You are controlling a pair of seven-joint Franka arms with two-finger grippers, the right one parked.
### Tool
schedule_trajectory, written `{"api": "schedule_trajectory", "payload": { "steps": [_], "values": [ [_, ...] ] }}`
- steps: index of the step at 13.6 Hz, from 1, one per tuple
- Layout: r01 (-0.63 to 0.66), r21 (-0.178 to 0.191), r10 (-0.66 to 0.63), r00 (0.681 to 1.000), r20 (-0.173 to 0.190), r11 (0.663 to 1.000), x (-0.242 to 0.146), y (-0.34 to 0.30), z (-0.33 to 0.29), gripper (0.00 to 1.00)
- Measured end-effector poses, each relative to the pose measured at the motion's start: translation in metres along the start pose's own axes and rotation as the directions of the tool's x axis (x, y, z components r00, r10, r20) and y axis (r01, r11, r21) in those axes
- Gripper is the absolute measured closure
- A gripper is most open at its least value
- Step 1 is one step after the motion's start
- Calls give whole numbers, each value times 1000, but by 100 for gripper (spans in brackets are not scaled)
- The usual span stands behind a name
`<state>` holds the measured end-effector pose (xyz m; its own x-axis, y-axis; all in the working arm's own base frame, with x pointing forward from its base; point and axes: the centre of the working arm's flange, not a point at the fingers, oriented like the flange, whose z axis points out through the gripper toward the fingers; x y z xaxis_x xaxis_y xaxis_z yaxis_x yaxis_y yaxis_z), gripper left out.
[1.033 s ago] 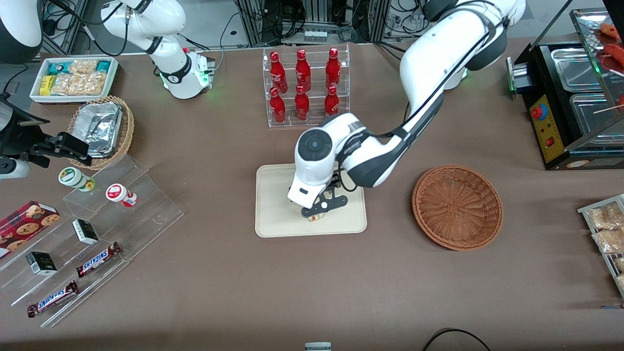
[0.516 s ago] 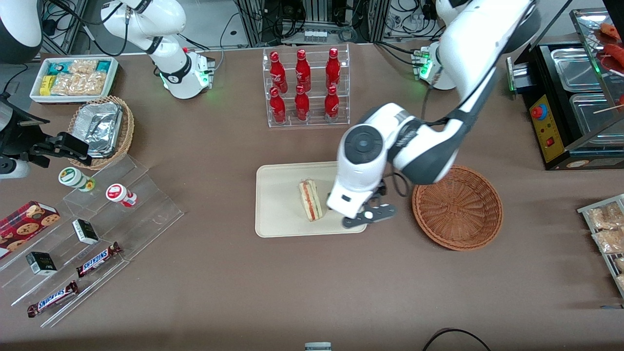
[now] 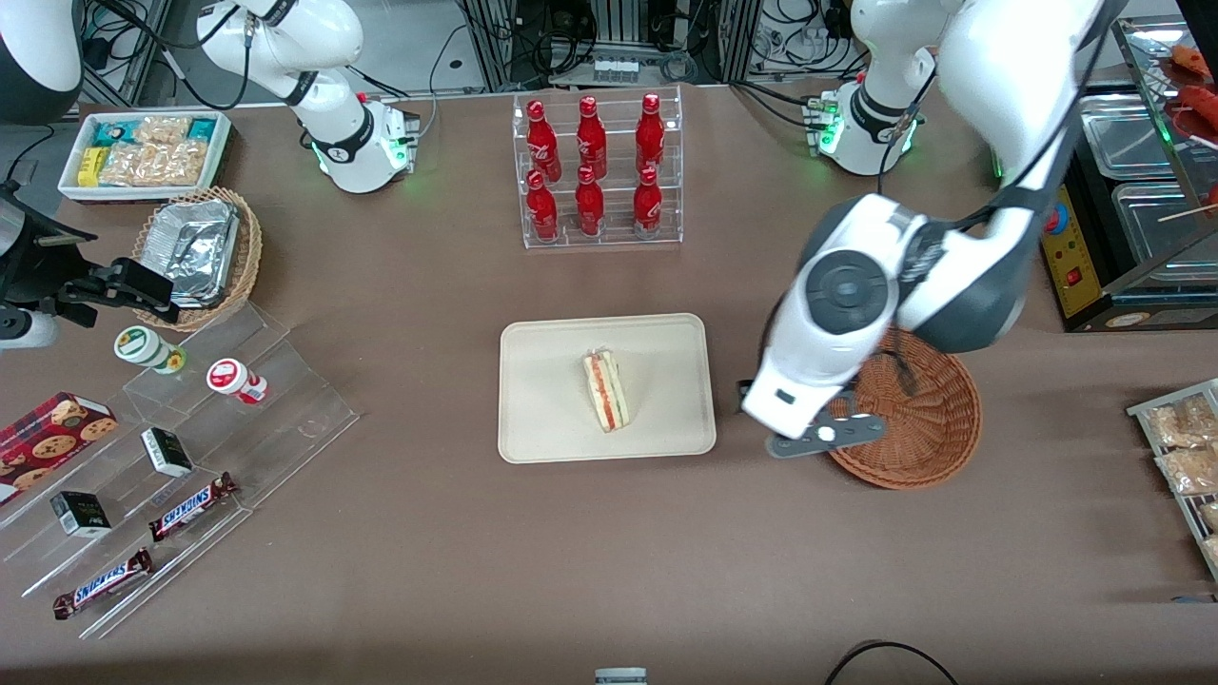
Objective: Place sandwich from basket to tray
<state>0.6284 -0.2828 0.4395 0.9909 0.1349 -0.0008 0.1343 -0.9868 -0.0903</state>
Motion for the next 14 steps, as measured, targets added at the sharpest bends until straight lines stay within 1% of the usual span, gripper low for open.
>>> {"api": "schedule_trajectory", "payload": {
  "steps": [2, 3, 4, 5, 7, 8, 9, 11, 12, 14],
  "values": [
    [-49, 19, 49, 999, 17, 999, 10, -40, -5, 0],
    [-78, 9, 78, 996, 40, 997, 12, -62, -4, 0],
    [-111, -9, 111, 992, 64, 994, 14, -83, -3, 0],
    [-134, -19, 135, 988, 78, 991, 15, -104, -3, 0],
    [-168, -26, 170, 981, 89, 985, 15, -138, -7, 0],
    [-190, -21, 191, 978, 90, 982, 14, -153, -9, 0],
    [-209, -25, 210, 973, 95, 978, 12, -167, -11, 0],
    [-229, -68, 236, 966, 103, 971, 5, -197, -21, 0],
    [-236, -79, 244, 964, 108, 968, -1, -215, -31, 0],
    [-238, -79, 246, 961, 125, 968, -15, -247, -56, 0]
  ]
}}
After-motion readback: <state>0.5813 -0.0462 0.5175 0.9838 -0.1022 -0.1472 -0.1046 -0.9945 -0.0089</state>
